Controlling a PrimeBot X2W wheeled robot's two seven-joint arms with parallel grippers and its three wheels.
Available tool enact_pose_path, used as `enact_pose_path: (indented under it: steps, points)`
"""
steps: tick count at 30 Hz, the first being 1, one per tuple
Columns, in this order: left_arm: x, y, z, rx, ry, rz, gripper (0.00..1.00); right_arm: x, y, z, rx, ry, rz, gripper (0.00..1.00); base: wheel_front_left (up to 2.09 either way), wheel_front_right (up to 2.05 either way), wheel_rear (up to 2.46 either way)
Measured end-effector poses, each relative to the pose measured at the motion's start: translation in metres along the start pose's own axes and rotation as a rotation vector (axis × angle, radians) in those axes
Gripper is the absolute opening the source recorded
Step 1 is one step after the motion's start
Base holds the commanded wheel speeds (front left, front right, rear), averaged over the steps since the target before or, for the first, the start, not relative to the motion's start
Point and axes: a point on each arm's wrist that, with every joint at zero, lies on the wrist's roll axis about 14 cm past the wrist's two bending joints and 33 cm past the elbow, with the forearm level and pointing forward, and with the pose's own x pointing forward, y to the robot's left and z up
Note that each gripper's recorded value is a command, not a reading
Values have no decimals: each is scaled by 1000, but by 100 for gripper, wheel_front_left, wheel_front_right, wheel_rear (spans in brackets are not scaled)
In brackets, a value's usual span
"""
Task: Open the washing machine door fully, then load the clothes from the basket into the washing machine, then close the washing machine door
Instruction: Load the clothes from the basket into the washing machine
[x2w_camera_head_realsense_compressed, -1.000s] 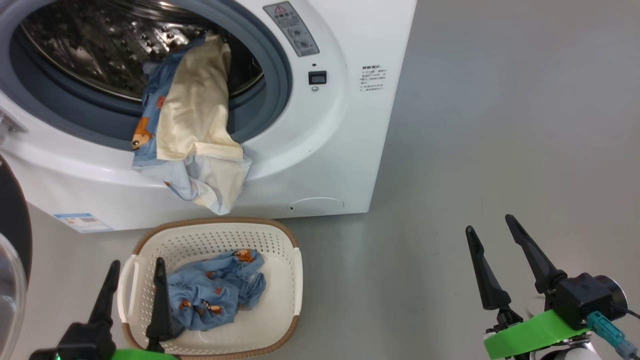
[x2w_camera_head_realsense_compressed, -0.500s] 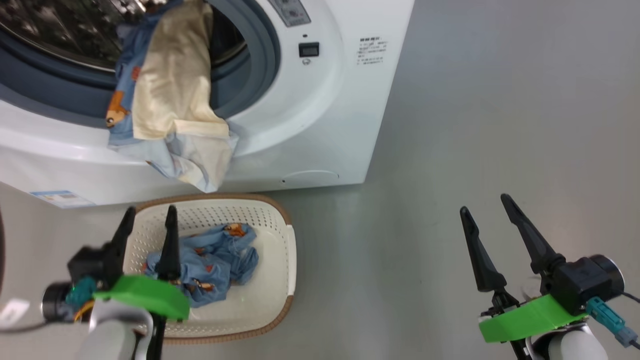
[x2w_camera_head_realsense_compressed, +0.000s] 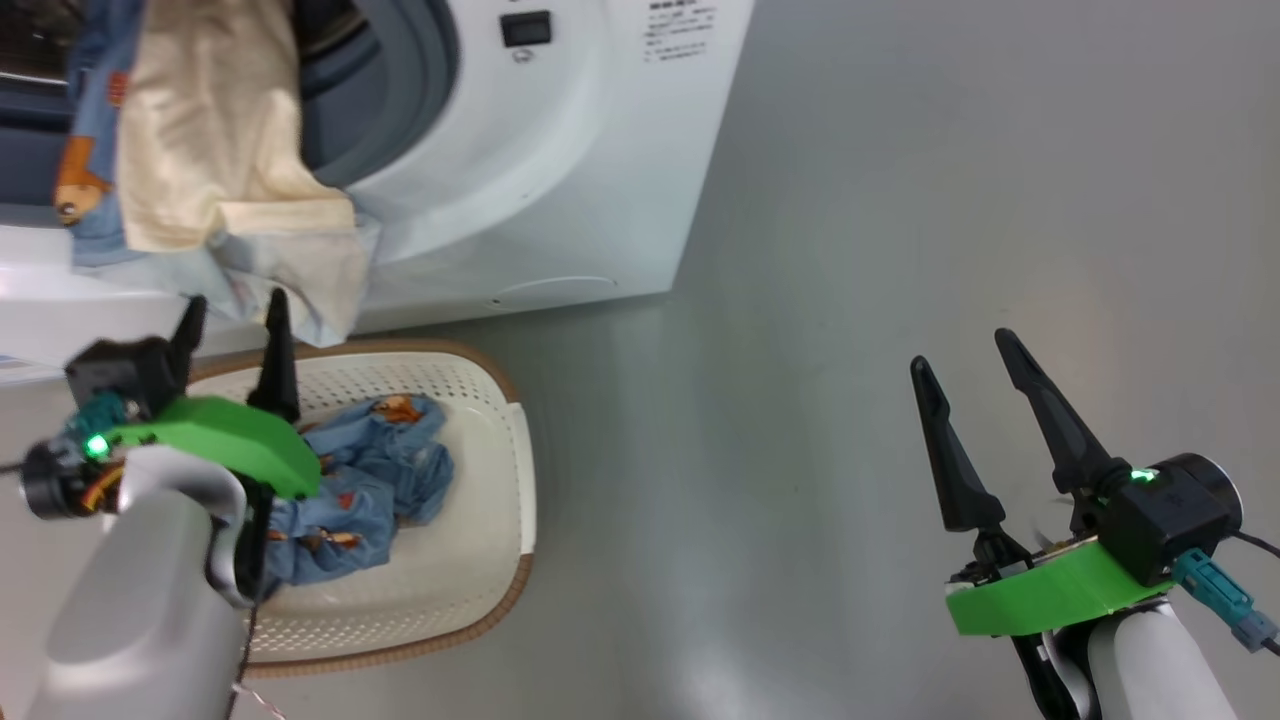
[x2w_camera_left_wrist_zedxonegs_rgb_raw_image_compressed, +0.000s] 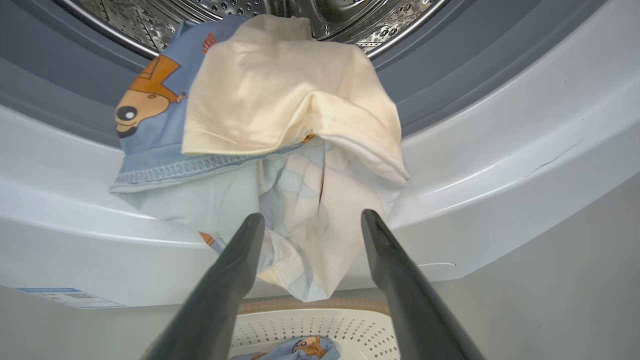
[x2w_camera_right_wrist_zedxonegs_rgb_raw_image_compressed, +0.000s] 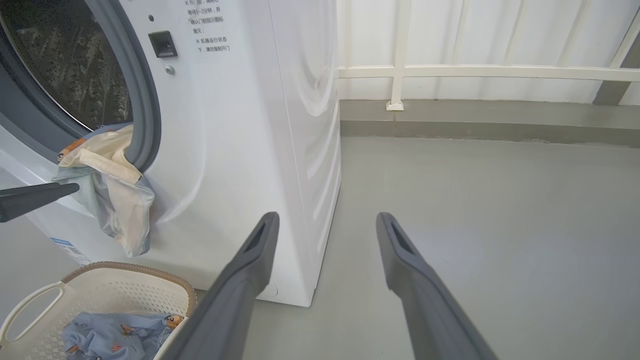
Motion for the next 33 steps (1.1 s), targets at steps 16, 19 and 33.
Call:
enact_pose_path:
  steps: [16,19,33]
  points:
    - [68,15,-24,29,90,35,100,3,-25,-24,-1,51,-77,100,0,0,0]
    - [74,15,-26,29,98,37,100,5,-27,-25,-2,51,-83,100,0,0,0]
    - [73,27,-36,11,130,61,0,11,-29,-26,1,44,-88,100,0,0,0]
